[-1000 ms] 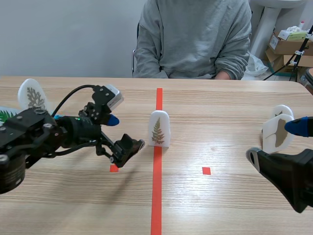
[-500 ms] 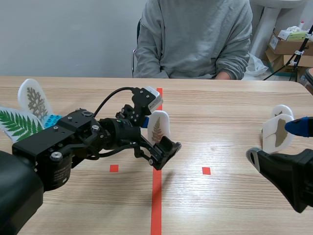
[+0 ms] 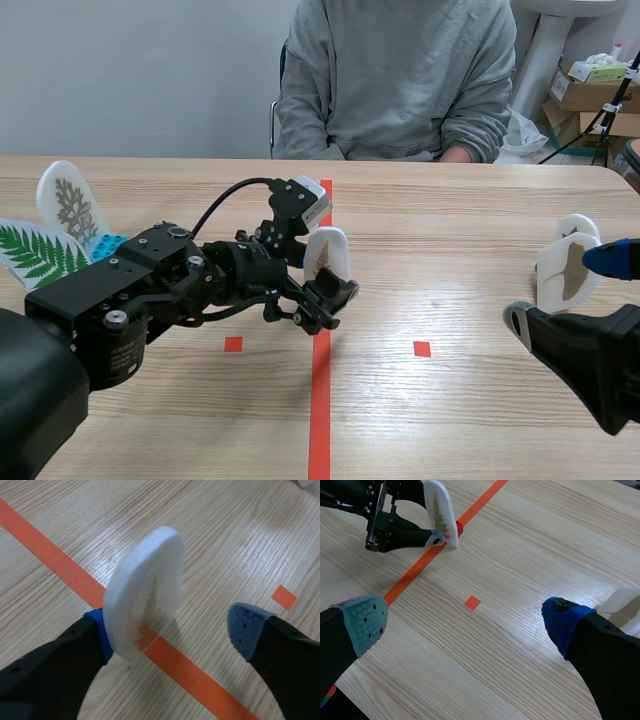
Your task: Do the leaf sorting experiment
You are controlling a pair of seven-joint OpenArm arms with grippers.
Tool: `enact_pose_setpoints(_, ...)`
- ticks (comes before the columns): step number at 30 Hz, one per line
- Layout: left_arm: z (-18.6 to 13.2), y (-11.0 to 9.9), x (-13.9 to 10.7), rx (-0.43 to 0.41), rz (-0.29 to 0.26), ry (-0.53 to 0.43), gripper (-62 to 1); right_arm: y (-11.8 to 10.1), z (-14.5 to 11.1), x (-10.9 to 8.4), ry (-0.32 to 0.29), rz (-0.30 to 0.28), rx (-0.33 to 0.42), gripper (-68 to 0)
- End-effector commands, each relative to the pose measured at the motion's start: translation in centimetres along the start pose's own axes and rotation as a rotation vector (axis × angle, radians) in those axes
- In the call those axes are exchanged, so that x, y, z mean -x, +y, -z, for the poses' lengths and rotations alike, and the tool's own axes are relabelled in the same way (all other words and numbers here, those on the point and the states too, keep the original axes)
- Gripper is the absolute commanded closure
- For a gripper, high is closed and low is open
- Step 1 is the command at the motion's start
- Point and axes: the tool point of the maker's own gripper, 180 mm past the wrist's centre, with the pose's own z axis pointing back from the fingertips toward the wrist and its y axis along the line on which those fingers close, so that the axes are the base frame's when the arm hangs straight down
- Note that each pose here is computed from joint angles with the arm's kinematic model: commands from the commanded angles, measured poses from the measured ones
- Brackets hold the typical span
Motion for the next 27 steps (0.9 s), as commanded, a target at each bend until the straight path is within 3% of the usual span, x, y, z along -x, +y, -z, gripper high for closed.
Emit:
enact_pose_setpoints(1,-0.1,0.2,-1.3,-0.004,0.007,-0.043,-36.6,-0.1,0.0,-0.9,-0.031,-0.013,-0.009,-64.2)
enact_pose_setpoints(16,-0.1,0.1,-1.9,-0.003,0.001,-0.073,-5.8,-0.2,0.0,-0.6,-0.018,-0.025,-0.005,-64.2)
enact_pose_setpoints(23,-0.2,0.2,-1.9,-0.004,0.001,-0.073,-5.1,-0.2,0.1,-0.7,-0.019,-0.025,-0.005,-64.2)
enact_pose_setpoints(27,-1.0,0.0,-2.5,0.029,-0.073,-0.127,-5.1,-0.2,0.1,-0.8,-0.023,-0.026,-0.004,-64.2)
